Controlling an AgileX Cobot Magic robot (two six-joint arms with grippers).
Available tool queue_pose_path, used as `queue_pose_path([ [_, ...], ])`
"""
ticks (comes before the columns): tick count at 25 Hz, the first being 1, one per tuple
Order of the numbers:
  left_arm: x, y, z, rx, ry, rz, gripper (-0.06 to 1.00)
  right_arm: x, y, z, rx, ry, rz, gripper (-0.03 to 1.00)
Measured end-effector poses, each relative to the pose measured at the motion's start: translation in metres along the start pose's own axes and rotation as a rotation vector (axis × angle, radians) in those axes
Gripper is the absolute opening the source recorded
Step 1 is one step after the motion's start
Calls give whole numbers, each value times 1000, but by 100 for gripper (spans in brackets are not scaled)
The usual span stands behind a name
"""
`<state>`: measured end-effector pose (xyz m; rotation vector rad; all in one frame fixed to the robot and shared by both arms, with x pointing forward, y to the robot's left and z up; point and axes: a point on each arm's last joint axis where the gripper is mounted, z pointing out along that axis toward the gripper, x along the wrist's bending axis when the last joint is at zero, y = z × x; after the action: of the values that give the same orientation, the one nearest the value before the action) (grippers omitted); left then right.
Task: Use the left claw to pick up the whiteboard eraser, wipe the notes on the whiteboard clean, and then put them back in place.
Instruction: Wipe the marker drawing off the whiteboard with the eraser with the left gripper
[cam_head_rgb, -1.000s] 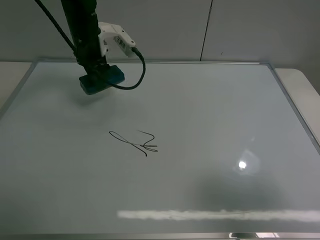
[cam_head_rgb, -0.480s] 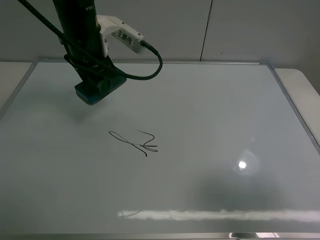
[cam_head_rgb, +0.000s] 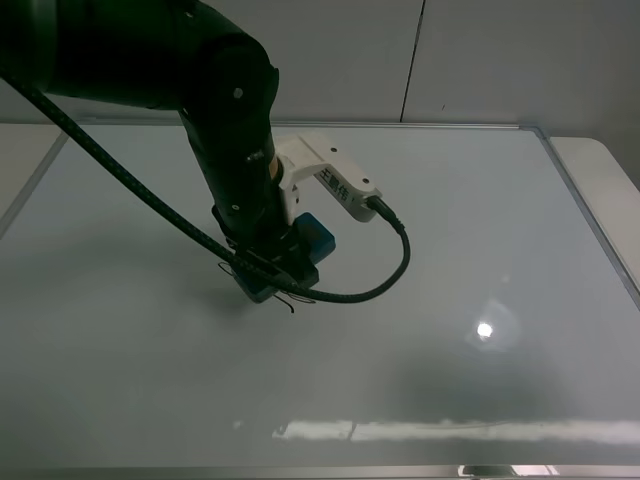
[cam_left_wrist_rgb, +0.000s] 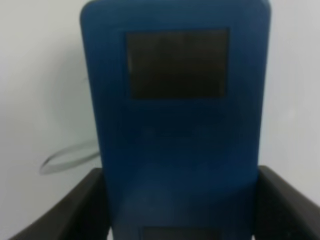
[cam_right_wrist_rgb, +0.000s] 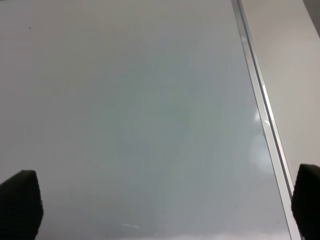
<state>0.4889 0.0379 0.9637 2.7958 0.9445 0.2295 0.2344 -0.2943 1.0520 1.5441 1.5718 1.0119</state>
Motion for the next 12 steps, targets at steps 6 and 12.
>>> queue_pose_path([
  [6, -41, 3, 40, 48, -34, 98, 56, 0, 0, 0, 0, 0, 0, 99],
  [12, -54, 3, 63, 67, -43, 129, 56, 0, 0, 0, 0, 0, 0, 99],
])
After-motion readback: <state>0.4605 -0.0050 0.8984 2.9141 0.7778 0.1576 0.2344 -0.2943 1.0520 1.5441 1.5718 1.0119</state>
